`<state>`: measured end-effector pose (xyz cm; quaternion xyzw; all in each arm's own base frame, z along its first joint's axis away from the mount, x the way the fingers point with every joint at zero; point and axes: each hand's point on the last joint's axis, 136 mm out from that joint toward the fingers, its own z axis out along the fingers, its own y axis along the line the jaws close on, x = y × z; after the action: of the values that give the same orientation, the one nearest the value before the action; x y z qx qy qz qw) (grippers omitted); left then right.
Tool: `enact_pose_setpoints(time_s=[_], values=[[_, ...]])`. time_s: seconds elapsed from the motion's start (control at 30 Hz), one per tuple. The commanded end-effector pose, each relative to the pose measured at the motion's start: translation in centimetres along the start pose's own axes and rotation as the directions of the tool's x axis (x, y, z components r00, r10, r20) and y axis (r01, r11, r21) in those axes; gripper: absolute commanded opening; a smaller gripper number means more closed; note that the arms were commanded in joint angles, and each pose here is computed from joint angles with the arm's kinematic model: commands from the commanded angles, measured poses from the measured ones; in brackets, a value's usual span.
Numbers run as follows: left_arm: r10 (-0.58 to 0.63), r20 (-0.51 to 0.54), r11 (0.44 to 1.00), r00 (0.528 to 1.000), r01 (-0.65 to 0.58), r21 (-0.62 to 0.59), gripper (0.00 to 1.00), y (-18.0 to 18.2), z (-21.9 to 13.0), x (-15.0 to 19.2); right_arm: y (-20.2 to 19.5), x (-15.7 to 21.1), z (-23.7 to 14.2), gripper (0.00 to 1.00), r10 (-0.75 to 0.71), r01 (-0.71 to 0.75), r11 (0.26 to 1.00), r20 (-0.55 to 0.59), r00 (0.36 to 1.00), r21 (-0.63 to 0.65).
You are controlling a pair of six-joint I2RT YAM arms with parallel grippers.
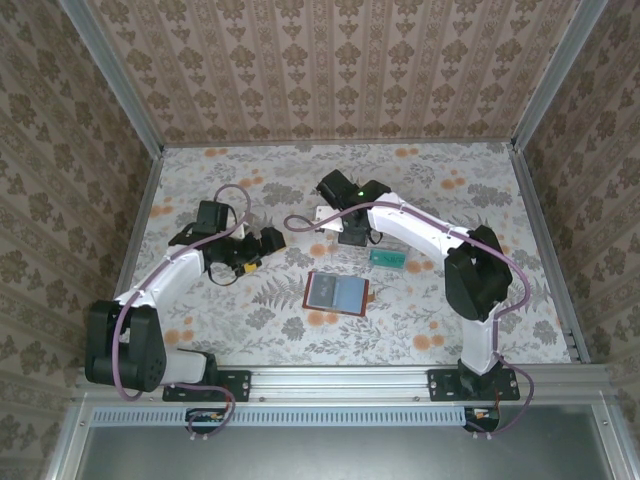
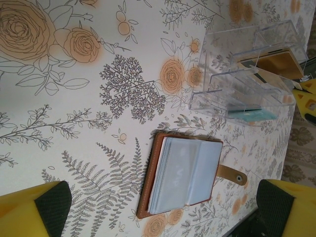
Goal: Take the credit cards out of the card holder
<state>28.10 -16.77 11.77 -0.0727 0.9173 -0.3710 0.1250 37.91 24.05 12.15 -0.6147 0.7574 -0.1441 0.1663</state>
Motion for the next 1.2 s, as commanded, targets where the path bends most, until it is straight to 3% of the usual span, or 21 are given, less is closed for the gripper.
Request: enact_pose_setpoints(time_s=[0.0, 0.13, 0.23, 0.27, 0.7, 0.97, 1.17], values=[[0.013, -0.010, 1.000, 1.000, -0.013, 0.008, 1.00, -0.1, -0.1, -0.1, 0.1, 0.4, 1.1, 0.00, 0.006, -0.006, 1.000, -0.022, 1.000, -0.003], [0.011, -0.010, 1.000, 1.000, -0.011, 0.008, 1.00, -0.1, -0.1, -0.1, -0.3, 0.5, 1.5, 0.10, 0.023, -0.022, 1.000, -0.038, 0.999, 0.022], [0.012, -0.011, 1.000, 1.000, -0.012, 0.007, 1.00, -0.1, -0.1, 0.0, -0.7, 0.4, 1.3, 0.32, 0.040, -0.038, 0.998, -0.039, 0.998, 0.041], [0.012, -0.011, 1.000, 1.000, -0.012, 0.008, 1.00, -0.1, -0.1, 0.0, -0.9, 0.4, 1.2, 0.34, 0.044, -0.043, 0.998, -0.037, 0.998, 0.048], [0.012, -0.013, 1.000, 1.000, -0.011, 0.007, 1.00, 0.1, 0.0, 0.1, -3.5, 1.0, 1.1, 0.35, 0.087, -0.075, 0.982, -0.060, 0.994, 0.176], [0.012, -0.017, 1.000, 1.000, -0.012, 0.008, 1.00, 0.0, 0.2, 0.2, -4.0, 0.0, -2.6, 0.35, 0.206, -0.222, 0.958, 0.102, 0.973, 0.181], [0.028, -0.044, 1.000, 0.999, -0.027, 0.013, 1.00, -0.4, 1.2, 0.6, -2.5, -0.1, -6.2, 0.33, 0.414, -0.439, 0.896, 0.236, 0.879, 0.067]])
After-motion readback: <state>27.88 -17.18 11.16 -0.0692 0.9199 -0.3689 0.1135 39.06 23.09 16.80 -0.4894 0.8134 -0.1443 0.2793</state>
